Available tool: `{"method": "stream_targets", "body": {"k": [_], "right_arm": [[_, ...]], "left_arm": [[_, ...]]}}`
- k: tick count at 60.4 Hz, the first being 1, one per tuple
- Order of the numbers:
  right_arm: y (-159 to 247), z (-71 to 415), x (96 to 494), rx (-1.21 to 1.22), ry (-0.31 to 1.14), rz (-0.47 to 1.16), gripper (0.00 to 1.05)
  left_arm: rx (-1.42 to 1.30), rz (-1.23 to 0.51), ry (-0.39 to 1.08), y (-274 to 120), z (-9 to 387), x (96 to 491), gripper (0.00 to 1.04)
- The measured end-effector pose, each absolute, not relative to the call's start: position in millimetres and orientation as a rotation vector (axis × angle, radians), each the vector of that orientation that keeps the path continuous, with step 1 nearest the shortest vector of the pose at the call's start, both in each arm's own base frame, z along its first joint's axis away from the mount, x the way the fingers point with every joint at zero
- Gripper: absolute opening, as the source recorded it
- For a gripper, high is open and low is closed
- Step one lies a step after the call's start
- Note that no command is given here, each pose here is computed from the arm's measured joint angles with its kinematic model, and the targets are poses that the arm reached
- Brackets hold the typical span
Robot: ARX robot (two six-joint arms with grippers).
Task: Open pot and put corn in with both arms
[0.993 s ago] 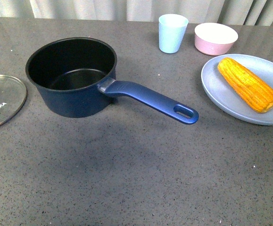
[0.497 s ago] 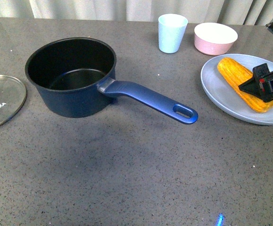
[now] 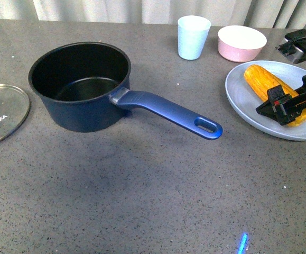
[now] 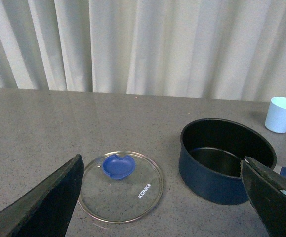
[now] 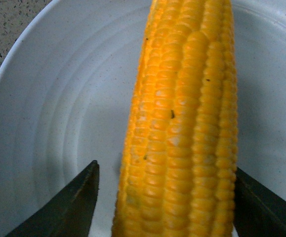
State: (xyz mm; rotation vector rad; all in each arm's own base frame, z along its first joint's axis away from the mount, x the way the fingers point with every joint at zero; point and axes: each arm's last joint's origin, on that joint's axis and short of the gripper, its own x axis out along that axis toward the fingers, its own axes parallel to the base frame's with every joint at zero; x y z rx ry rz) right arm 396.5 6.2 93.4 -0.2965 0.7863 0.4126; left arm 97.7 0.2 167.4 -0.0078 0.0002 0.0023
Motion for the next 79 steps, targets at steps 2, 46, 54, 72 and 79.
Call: {"method": "stream_targets", "body": {"k": [2, 46, 54, 72, 79], "right_arm": [[6, 93, 396, -0.295, 0.787, 0.412, 0.60], [96, 206, 387, -0.187, 0.558, 0.708, 0.23], [141, 212, 394, -0.214, 0.541, 0.810, 0.23], [211, 208, 412, -0.238, 0.534, 0.949, 0.23], [235, 201, 417, -0.246, 0.547, 0.992, 0.23]], "left_arm": [[-0.008, 0.002, 0.001, 0, 167, 98, 0.96], [-0.008, 0.002, 0.000, 0, 167, 98, 0.96], [-0.008, 0.002, 0.001, 0, 167, 98, 0.96], [-0.008, 0.002, 0.001, 0, 167, 98, 0.96], [-0.008, 0.002, 0.000, 0, 167, 98, 0.96]]}}
